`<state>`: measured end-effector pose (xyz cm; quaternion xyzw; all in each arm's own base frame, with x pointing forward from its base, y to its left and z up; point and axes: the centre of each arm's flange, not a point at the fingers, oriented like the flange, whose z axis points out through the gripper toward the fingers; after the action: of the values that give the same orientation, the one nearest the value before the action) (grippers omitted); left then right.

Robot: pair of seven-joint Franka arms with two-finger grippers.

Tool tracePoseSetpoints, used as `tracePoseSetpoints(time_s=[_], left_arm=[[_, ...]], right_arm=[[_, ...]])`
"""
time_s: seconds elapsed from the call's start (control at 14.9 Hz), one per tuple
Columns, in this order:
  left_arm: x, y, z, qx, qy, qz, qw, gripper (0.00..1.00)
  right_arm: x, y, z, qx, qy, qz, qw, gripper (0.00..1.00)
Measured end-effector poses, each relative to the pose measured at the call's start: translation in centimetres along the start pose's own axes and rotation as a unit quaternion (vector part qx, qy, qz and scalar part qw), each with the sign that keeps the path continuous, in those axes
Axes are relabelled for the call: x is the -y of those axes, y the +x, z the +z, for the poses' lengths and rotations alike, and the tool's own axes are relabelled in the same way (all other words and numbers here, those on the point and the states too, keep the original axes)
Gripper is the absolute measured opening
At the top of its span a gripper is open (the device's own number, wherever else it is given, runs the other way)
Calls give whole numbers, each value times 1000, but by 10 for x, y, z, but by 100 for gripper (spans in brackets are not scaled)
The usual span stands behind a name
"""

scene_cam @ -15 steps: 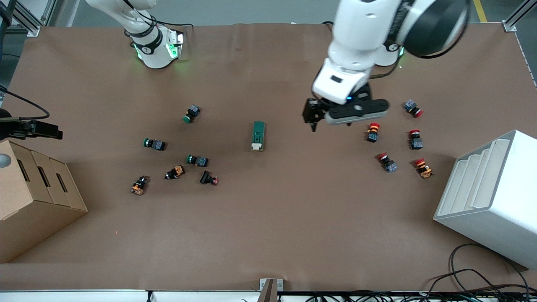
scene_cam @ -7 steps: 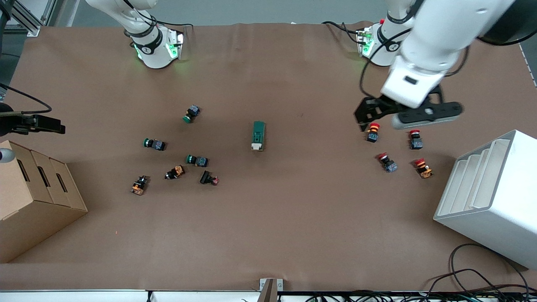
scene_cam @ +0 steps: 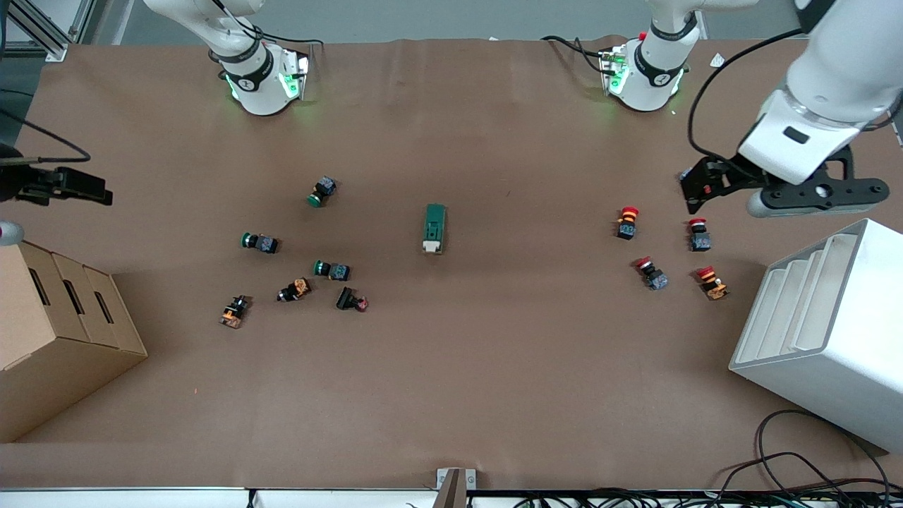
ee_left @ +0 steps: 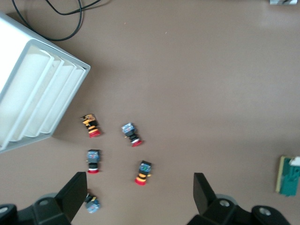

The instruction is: Close load switch with both arms

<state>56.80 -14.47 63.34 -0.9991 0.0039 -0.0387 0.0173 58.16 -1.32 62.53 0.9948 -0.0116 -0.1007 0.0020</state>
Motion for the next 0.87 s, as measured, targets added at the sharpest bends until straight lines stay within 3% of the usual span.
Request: tracePoseSetpoints(time_s=[0.4, 0.87], left_arm=[[57, 1, 4, 33, -16, 45, 998, 100], [85, -17, 12, 62, -13, 42, 997, 100]], right_arm=[[-3, -45, -17, -30, 2, 9, 1000, 100], [-5, -87, -20, -53, 4, 9, 999, 100]])
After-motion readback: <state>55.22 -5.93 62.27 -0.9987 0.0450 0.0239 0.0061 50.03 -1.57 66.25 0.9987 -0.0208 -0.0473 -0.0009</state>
